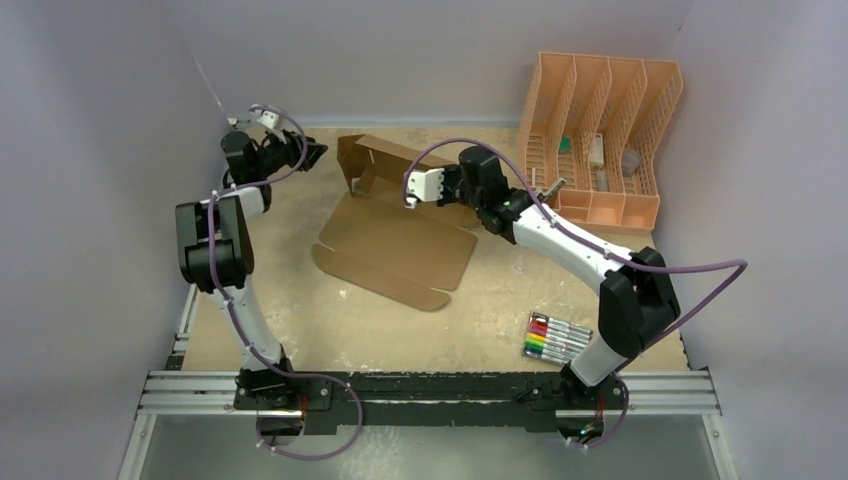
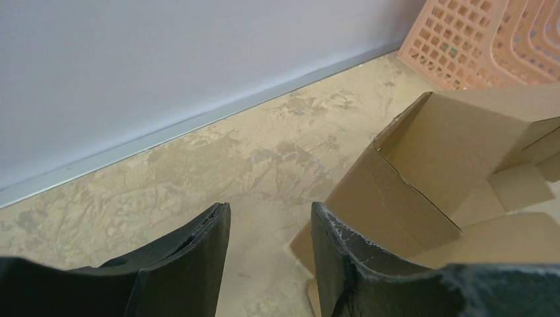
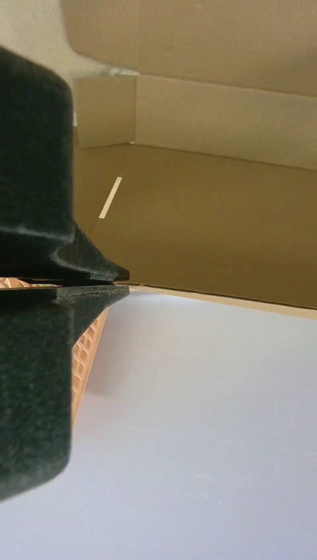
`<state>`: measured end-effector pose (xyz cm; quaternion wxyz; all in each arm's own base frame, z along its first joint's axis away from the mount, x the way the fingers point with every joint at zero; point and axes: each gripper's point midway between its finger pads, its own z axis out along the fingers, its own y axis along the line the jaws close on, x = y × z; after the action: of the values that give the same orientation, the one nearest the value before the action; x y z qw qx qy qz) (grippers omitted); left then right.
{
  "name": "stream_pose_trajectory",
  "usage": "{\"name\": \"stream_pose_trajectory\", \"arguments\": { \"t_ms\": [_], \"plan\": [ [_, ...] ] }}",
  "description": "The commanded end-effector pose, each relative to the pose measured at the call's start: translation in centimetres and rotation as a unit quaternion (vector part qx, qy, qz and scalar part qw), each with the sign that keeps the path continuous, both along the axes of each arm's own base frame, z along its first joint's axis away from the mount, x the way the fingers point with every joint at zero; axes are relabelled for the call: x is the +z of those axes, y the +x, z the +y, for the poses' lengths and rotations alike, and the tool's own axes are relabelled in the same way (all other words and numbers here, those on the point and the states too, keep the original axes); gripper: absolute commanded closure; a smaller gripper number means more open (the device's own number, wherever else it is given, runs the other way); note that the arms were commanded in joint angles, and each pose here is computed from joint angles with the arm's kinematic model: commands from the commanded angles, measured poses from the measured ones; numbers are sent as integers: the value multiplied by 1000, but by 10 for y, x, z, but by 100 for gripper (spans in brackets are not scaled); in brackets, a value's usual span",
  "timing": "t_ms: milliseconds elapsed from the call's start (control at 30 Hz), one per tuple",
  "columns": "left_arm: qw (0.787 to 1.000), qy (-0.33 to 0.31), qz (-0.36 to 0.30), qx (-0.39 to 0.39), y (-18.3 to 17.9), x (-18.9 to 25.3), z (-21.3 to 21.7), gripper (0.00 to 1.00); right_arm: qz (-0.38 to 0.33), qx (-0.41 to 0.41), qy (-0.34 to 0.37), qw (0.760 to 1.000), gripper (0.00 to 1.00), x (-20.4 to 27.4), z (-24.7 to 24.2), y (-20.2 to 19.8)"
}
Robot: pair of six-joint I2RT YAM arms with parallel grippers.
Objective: Fold the paper box
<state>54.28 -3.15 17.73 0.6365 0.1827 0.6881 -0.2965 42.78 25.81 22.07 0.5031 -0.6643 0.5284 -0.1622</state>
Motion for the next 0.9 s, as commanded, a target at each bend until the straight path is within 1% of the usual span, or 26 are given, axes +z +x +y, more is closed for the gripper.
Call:
{"name": "stream_pose_trajectory", "arguments": {
  "t_ms": [0, 167, 300, 333, 433, 500, 567, 867],
  "plan": [
    [998, 50, -25, -31, 13, -10, -13, 52, 29, 26, -3, 999, 100, 1, 8, -11],
    [996, 53, -21, -69, 14, -29, -36, 52, 39, 24, -11, 999, 100, -5, 6, -14],
    [993, 47, -20, -111, 4, -35, -59, 53, 47, 22, -20, 998, 100, -12, 6, -13],
    [992, 43, -25, -116, 2, -33, -64, 53, 48, 22, -22, 998, 100, -12, 5, -12],
    [991, 6, -34, -129, -10, -21, -76, 54, 47, 19, -25, 998, 100, -15, 5, -10],
    [989, -21, -53, -138, -18, -4, -82, 55, 45, 18, -28, 998, 100, -15, 6, -9],
    [986, -32, -71, -146, -23, 5, -87, 55, 43, 18, -28, 999, 100, -14, 6, -7],
    [982, -47, -65, -169, -27, -3, -112, 57, 42, 32, -40, 998, 100, -16, 12, -3]
  ]
}}
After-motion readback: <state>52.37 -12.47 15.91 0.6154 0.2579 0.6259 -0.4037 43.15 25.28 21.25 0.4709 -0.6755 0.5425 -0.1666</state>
